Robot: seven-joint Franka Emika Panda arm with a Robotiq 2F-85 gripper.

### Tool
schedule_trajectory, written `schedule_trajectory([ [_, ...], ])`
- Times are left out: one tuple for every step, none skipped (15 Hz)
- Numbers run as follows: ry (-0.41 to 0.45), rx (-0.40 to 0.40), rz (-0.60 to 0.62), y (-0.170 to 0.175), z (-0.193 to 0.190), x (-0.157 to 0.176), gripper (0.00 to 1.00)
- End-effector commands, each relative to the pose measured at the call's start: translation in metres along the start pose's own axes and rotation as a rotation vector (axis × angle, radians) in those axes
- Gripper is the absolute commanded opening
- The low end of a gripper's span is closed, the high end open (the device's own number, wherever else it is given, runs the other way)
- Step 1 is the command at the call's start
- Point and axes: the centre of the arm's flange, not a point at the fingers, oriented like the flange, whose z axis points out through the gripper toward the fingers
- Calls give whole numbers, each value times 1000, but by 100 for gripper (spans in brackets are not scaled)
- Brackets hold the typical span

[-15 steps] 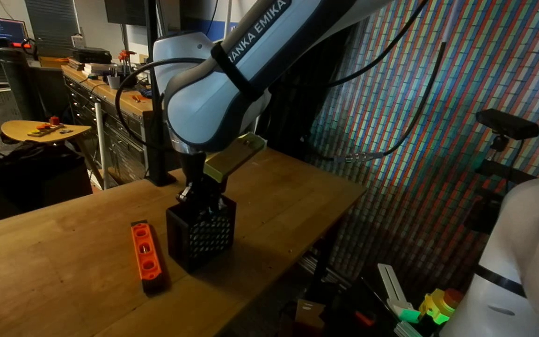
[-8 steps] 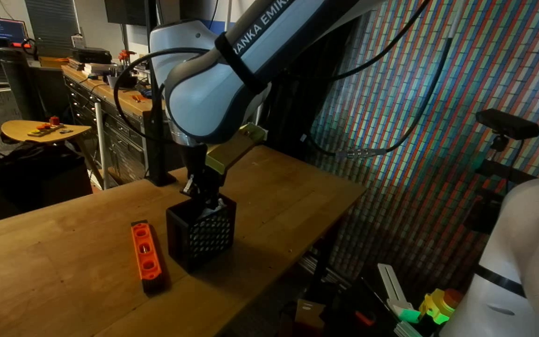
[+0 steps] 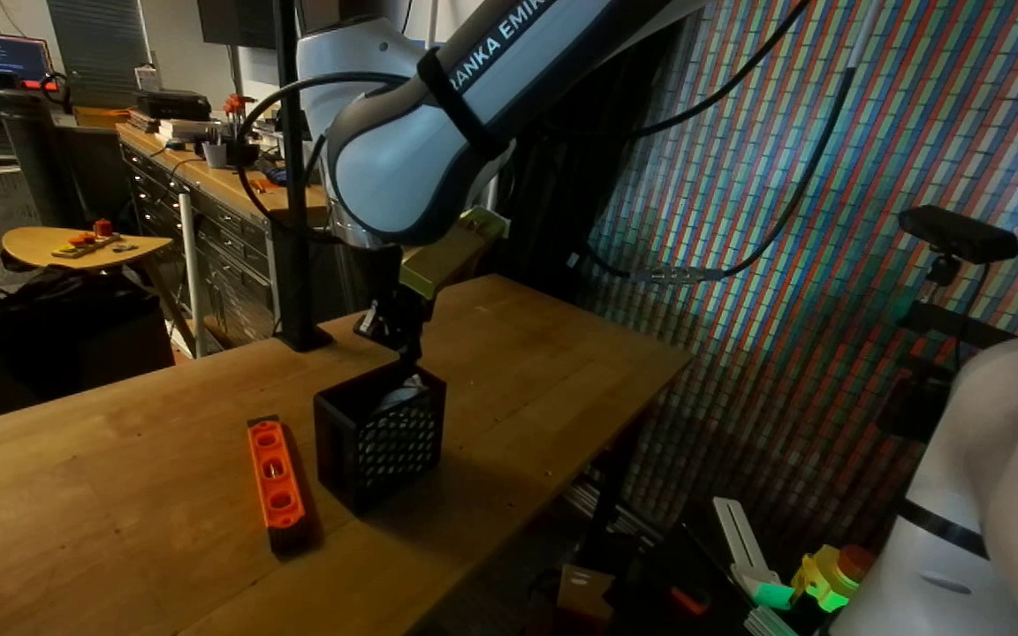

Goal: Put the white towel in the black box

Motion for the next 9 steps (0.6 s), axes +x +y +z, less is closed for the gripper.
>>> schedule_trajectory([
  [7, 1, -9, 6, 8, 7, 10],
  [2, 8, -6, 6, 12, 5, 10],
  [0, 13, 0, 6, 14, 4, 10],
  [-4, 16, 5, 5, 17, 2, 9],
  [-9, 16, 6, 4, 20, 0, 10],
  [-6, 18, 8, 4, 19, -1, 10],
  [-6, 21, 10, 2, 21, -1, 10],
  [-6, 24, 9, 1, 23, -1, 11],
  [-6, 26, 8, 0, 24, -1, 9],
])
